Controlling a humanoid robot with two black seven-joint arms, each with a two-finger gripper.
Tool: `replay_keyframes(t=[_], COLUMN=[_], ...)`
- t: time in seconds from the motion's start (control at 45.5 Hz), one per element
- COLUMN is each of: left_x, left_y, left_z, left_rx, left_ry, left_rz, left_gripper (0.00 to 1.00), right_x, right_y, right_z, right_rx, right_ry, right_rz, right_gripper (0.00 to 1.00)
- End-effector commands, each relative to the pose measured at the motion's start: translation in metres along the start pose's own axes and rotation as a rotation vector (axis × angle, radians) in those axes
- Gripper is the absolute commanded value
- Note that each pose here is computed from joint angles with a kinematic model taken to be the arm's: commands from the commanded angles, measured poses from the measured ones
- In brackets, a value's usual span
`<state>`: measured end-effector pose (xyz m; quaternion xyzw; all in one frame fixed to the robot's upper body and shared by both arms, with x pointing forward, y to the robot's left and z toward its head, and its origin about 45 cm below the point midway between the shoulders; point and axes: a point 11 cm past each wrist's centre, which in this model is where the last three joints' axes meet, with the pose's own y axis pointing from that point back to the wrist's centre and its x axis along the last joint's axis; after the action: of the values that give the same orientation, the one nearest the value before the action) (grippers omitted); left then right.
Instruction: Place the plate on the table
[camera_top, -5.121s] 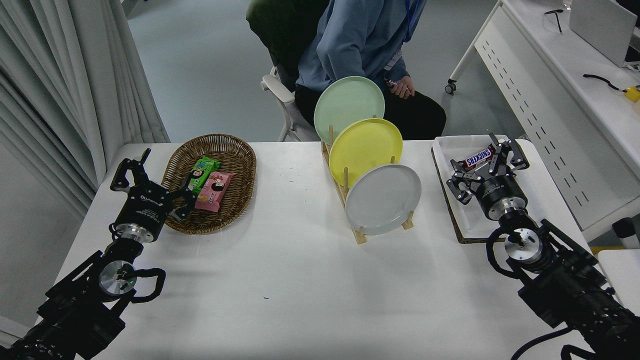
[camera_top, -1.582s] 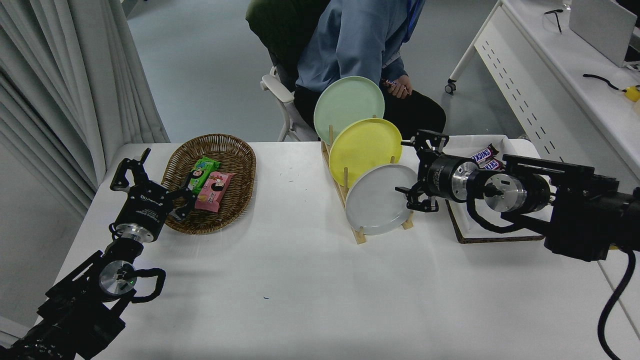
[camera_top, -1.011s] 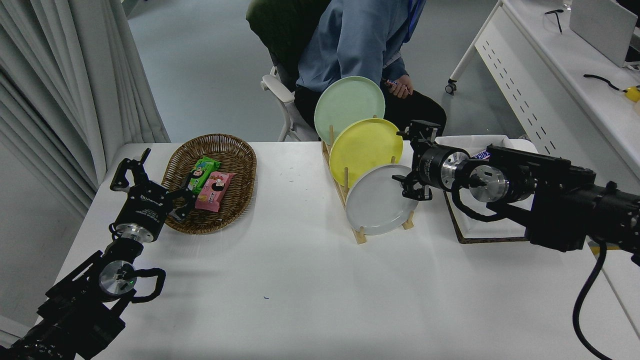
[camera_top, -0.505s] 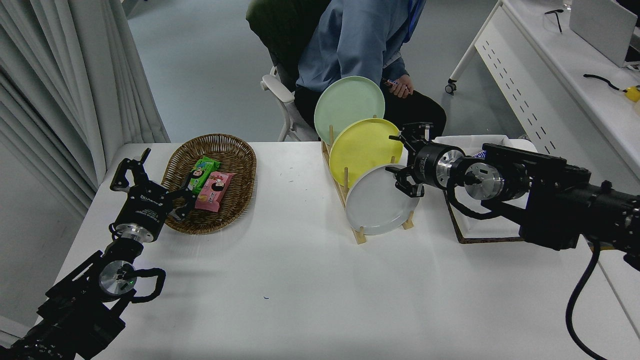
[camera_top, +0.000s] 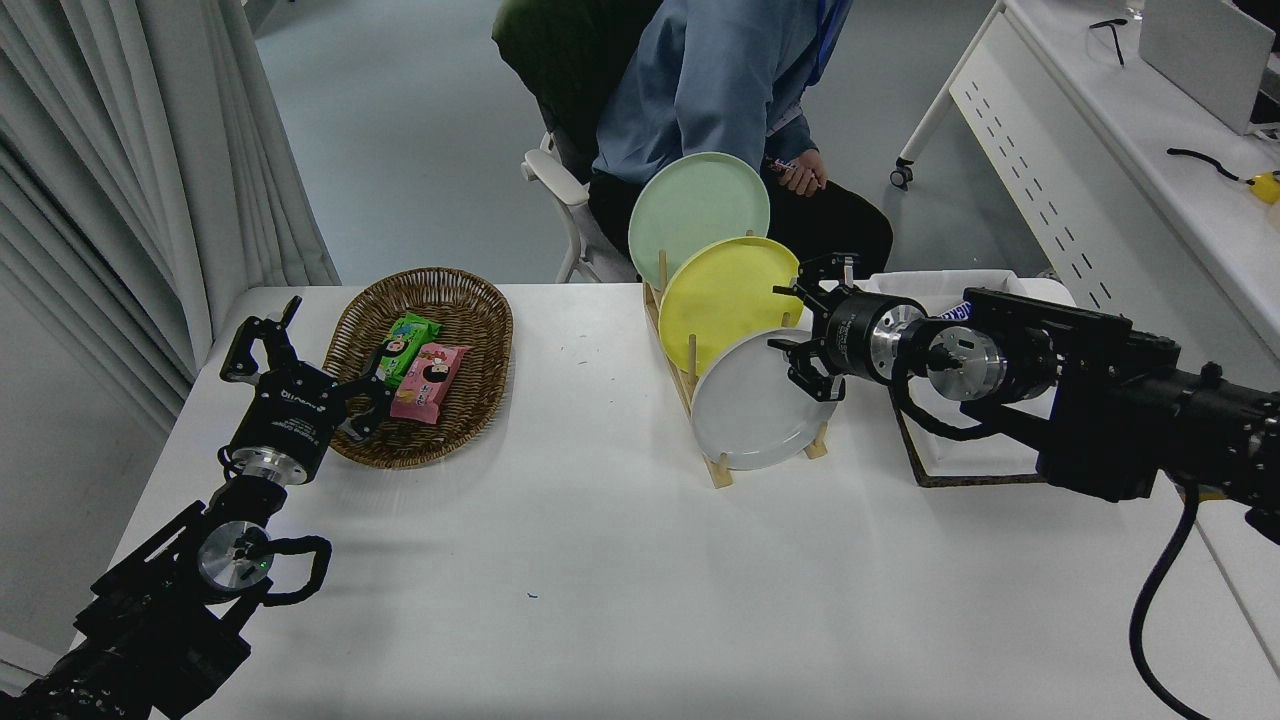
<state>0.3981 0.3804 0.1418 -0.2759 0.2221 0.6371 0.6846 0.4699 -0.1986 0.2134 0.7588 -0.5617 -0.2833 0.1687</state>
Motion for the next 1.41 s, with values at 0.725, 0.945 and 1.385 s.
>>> replay_keyframes(t=[0.725, 0.945, 1.385], left_x=[0.000, 0.000, 0.000], left_y=[0.000, 0.000, 0.000], left_z=[0.000, 0.000, 0.000], left_rx=[0.000, 0.000, 0.000], left_ry=[0.000, 0.000, 0.000], left_rz=[0.000, 0.000, 0.001], left_gripper=[1.00, 1.00, 1.00], right_x=[-0.007, -0.007, -0.007], right_y=[-0.001, -0.001, 0.000], right_z=[0.004, 0.006, 0.006], right_rx=[-0.047, -0.059, -0.080], right_ry=[-0.015, -0.017, -0.016], right_rz=[-0.014, -0.014, -0.015], right_gripper=[0.28, 0.28, 0.24])
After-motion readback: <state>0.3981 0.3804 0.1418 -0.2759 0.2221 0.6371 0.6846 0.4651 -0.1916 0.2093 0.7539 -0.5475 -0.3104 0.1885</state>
